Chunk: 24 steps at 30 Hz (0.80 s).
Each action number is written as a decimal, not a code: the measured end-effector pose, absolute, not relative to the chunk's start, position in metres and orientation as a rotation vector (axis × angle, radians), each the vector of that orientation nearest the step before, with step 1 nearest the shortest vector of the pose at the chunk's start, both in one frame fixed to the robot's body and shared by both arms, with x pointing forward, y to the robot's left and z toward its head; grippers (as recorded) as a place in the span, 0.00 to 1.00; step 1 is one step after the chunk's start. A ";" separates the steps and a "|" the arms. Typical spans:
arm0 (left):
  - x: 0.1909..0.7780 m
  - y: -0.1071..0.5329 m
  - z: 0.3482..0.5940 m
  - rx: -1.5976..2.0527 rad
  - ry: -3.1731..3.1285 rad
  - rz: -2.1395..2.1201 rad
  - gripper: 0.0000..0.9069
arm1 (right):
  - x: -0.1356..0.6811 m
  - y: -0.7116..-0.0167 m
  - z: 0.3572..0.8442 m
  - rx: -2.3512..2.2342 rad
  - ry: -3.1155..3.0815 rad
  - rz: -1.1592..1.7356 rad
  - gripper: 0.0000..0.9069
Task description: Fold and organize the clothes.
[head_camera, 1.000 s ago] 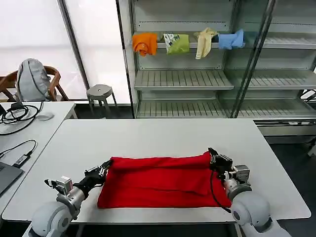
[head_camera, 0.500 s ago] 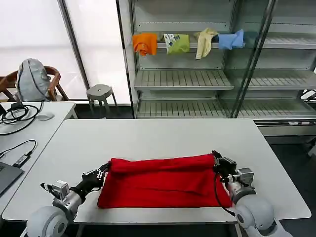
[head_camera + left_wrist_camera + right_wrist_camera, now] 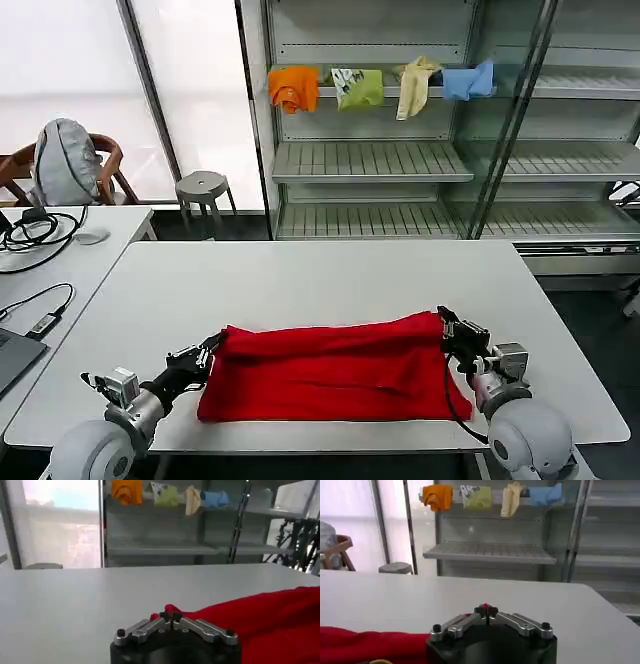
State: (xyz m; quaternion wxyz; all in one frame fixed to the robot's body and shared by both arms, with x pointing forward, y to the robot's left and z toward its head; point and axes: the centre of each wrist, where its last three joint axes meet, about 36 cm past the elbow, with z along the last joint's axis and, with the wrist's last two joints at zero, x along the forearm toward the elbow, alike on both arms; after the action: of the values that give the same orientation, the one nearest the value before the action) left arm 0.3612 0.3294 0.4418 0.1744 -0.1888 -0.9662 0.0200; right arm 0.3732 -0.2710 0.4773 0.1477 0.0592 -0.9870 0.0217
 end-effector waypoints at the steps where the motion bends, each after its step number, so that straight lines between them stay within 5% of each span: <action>1: 0.360 0.329 0.442 -0.538 -2.735 0.054 0.01 | 0.372 -0.271 0.476 0.172 -2.836 0.061 0.00; 24: 0.353 0.324 0.433 -0.541 -2.690 -0.039 0.02 | 0.350 -0.267 0.456 0.196 -2.772 0.140 0.00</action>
State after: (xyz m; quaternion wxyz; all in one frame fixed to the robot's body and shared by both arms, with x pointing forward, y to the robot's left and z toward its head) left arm 0.3527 0.3237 0.4326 0.1975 -0.1933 -0.9609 -0.0139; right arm 0.3496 -0.2673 0.4561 0.1787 0.0695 -0.9802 0.0496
